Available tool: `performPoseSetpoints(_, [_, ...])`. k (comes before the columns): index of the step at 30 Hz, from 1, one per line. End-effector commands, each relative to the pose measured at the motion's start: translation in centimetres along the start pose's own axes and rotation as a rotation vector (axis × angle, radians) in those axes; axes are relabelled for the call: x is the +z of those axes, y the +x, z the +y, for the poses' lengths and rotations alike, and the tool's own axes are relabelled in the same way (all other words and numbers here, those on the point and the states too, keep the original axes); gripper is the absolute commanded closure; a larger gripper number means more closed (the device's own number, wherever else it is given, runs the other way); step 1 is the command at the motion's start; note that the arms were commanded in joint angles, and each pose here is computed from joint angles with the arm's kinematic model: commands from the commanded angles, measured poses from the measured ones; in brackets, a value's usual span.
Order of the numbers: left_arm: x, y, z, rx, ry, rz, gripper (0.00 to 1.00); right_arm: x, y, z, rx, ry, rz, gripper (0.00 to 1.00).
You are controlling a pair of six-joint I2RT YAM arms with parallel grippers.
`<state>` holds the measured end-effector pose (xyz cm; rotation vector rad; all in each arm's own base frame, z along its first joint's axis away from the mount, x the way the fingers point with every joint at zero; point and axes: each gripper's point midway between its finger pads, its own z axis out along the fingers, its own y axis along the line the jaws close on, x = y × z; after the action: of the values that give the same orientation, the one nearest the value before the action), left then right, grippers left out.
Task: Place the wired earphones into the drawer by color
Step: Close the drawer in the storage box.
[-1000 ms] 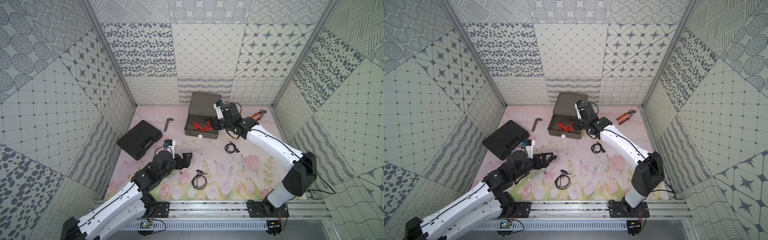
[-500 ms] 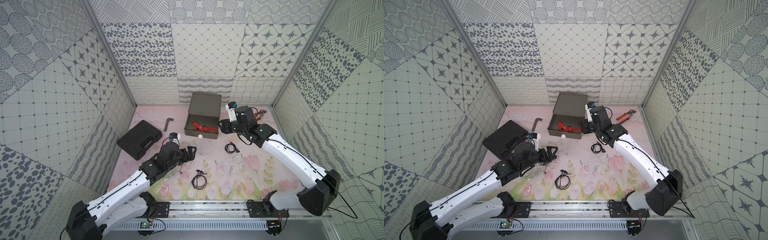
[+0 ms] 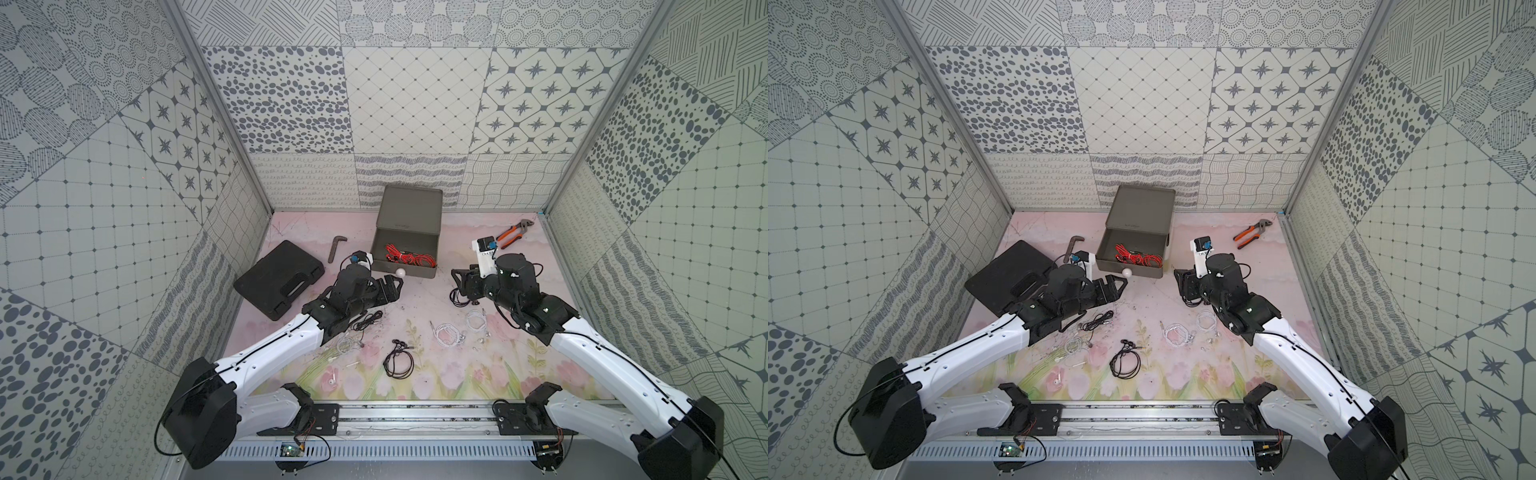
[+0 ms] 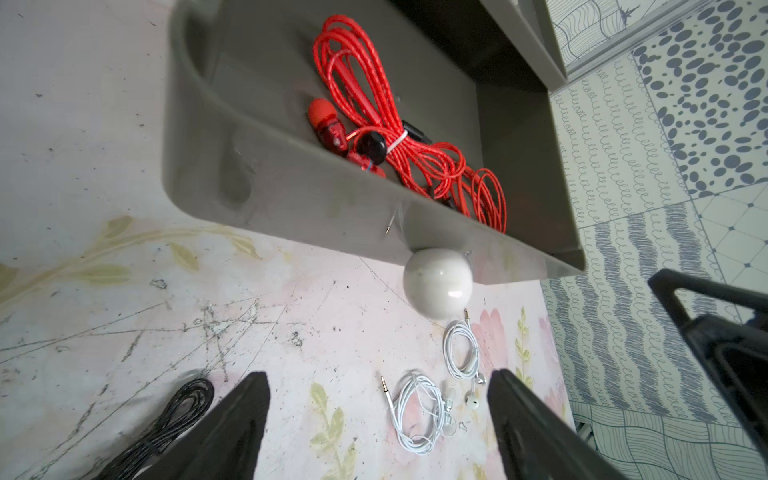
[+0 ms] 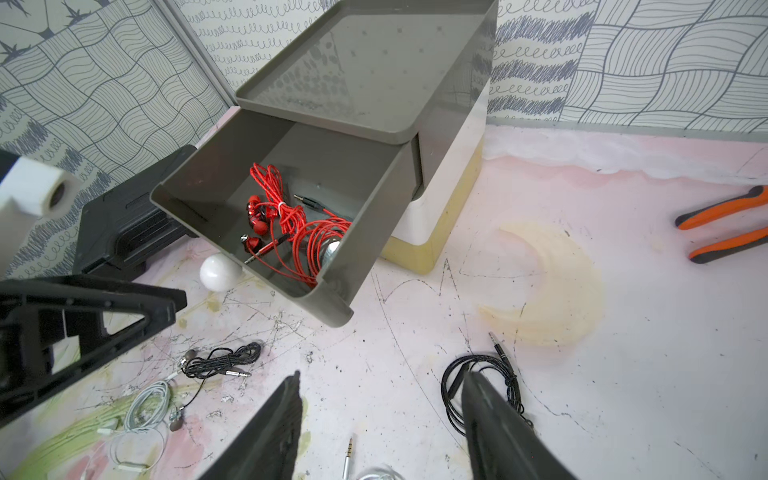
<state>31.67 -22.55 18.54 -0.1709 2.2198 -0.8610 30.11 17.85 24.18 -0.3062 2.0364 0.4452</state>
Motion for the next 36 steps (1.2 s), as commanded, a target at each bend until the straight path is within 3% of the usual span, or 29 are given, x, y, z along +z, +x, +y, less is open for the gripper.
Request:
performPoseSetpoints(1, [0.7,-2.2,-3.2,-0.037,0.138,-0.046,0.15,-0.8,-2.1,0.0,-0.03,-0.011,-0.152,0.35])
performPoseSetpoints(16, [1.4,-4.1,-3.4,-0.089,0.146,-0.136,0.32,-1.6,-0.6,-0.2,-0.051,-0.041,-0.239,0.35])
performPoseSetpoints(36, [2.8,-5.1,-3.4,-0.049,0.149,-0.19,0.48,-2.8,-0.4,-0.6,-0.04,-0.034,-0.301,0.34])
